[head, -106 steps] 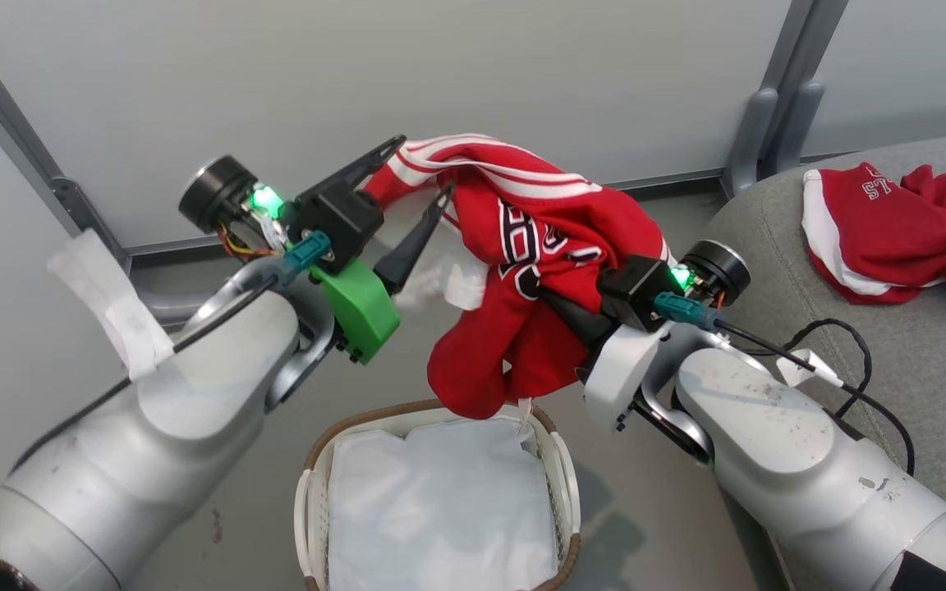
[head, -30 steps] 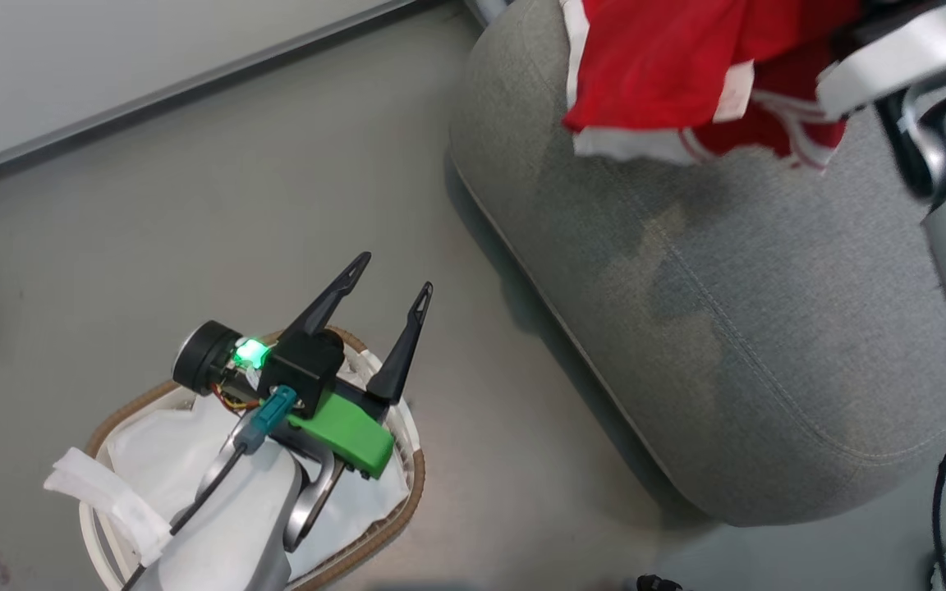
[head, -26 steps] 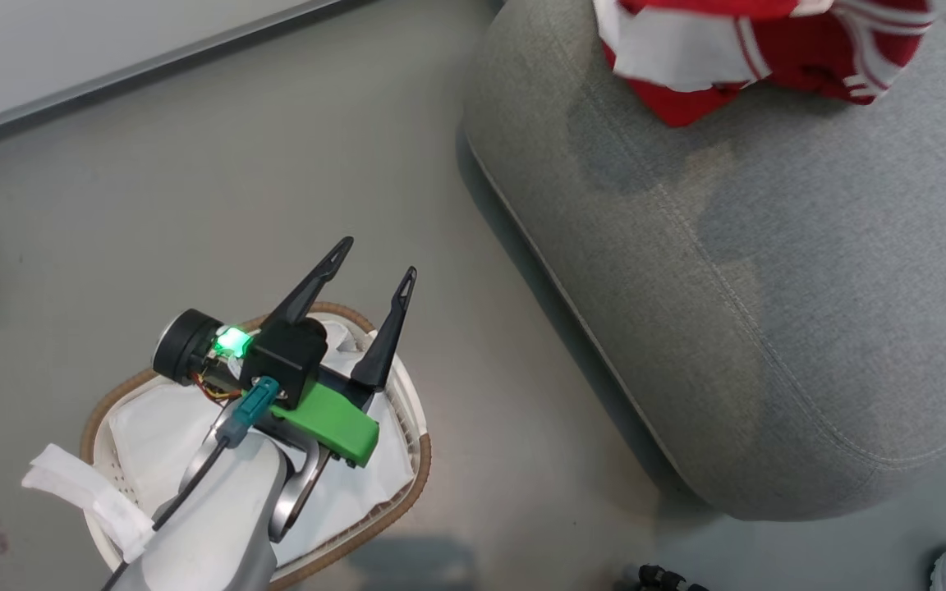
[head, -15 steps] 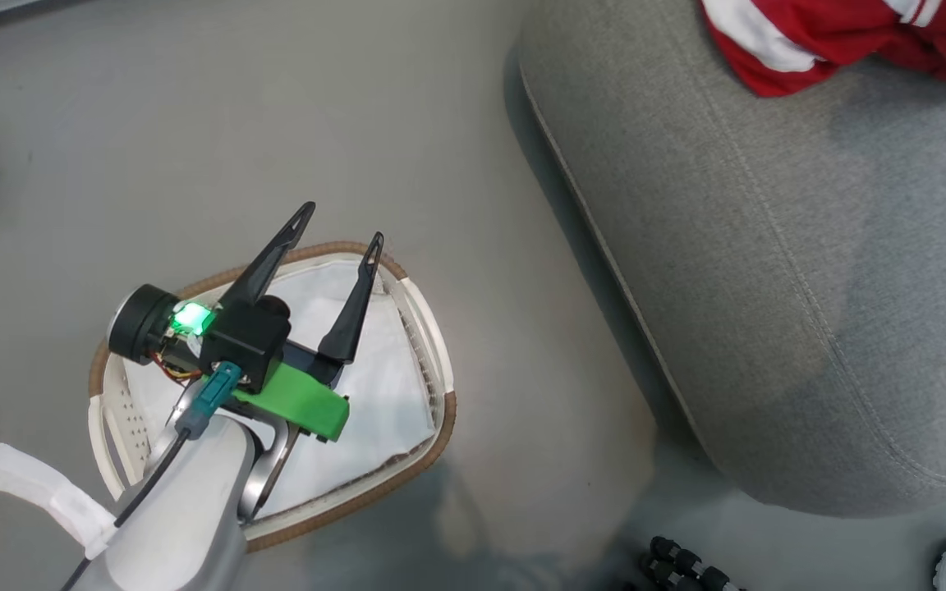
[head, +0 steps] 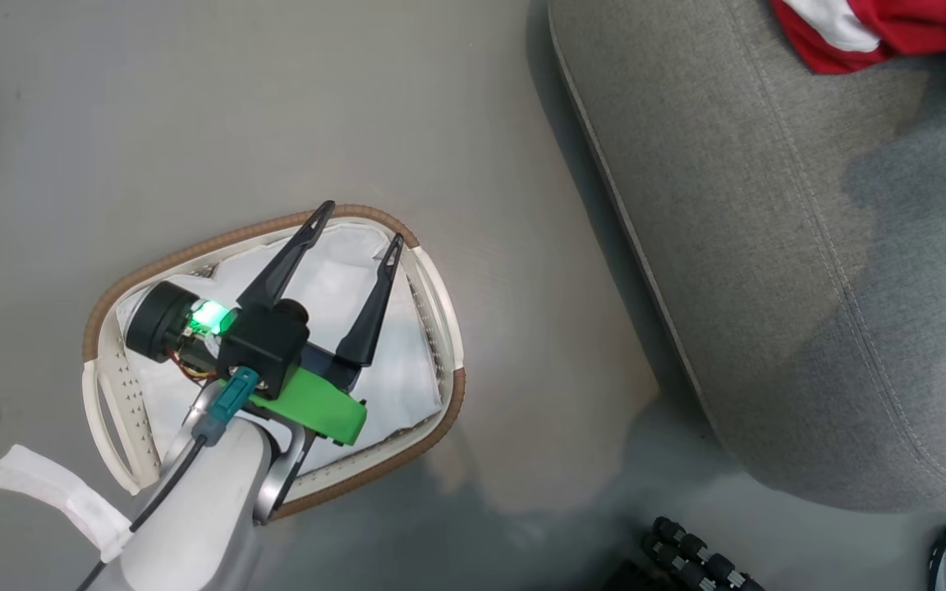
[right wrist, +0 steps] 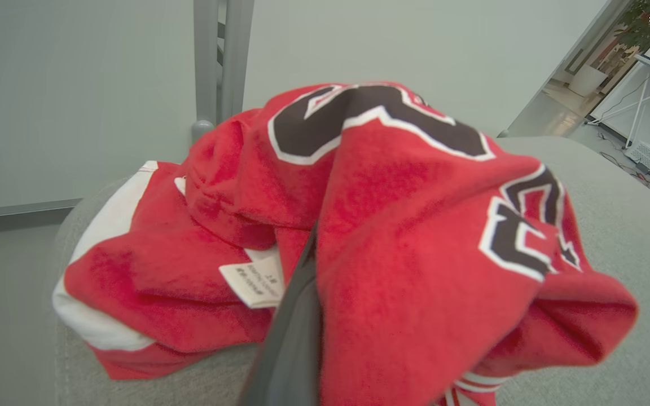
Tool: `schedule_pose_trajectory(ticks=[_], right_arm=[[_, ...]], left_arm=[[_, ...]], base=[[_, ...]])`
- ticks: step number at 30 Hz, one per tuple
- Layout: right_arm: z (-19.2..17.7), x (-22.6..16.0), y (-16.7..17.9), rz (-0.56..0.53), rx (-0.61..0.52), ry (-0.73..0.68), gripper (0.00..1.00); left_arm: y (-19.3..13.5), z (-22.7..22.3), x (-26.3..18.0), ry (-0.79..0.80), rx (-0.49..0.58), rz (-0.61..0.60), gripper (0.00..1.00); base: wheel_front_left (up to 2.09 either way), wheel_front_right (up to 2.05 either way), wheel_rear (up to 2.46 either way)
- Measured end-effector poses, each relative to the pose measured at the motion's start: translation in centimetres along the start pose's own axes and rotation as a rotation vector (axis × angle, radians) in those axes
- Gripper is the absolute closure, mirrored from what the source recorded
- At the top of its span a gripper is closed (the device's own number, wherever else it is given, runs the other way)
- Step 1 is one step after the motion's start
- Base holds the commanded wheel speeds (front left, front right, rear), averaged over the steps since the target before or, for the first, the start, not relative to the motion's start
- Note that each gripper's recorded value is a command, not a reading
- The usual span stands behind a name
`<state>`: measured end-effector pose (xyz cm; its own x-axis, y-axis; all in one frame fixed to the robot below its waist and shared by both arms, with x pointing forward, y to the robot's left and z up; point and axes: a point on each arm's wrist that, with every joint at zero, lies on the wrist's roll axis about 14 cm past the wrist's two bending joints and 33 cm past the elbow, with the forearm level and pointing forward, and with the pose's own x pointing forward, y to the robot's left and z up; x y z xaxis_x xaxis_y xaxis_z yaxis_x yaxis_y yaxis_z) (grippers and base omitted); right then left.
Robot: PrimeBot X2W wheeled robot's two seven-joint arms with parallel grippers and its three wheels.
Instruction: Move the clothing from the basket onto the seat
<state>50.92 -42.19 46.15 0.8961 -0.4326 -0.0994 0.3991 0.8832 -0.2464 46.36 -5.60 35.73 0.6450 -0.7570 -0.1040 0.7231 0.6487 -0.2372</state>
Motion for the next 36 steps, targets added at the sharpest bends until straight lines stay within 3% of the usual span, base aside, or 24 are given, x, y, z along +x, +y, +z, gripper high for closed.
schedule_pose_trajectory(ticks=[1, 2, 3, 18, 22, 28, 36], right_arm=[[-0.1, -0.3, -0.1, -0.001, 0.000, 0.001, 0.51], [-0.1, -0.7, -0.2, -0.002, -0.001, 0.001, 0.04], [0.0, -1.0, -0.4, -0.004, -0.003, -0.002, 0.00], [2.5, -7.0, -2.8, 0.038, -0.061, -0.079, 0.00], [5.3, -7.6, -3.1, 0.056, -0.072, -0.148, 0.00], [9.3, -8.4, -0.6, 0.120, -0.016, -0.258, 0.00], [11.1, -10.0, 8.0, 0.290, 0.116, -0.311, 0.00]], left_arm=[[-0.3, 0.2, 0.1, -0.005, 0.000, -0.005, 0.00], [-0.6, 0.5, 0.2, -0.011, -0.001, -0.012, 0.00], [-0.8, 0.8, 0.2, -0.016, -0.001, -0.016, 0.00], [-2.2, 6.4, -1.5, -0.109, -0.002, 0.055, 0.00], [-2.8, 7.9, -2.7, -0.132, 0.003, 0.086, 0.00], [-1.7, 11.0, -5.6, -0.200, 0.018, 0.200, 0.00], [2.3, 12.5, -12.0, -0.259, -0.003, 0.427, 0.00]], base=[[0.00, 0.00, 0.00], [0.00, 0.00, 0.00], [0.00, 0.00, 0.00], [0.00, 0.00, 0.00], [0.00, 0.00, 0.00], [0.00, 0.00, 0.00], [0.00, 0.00, 0.00]])
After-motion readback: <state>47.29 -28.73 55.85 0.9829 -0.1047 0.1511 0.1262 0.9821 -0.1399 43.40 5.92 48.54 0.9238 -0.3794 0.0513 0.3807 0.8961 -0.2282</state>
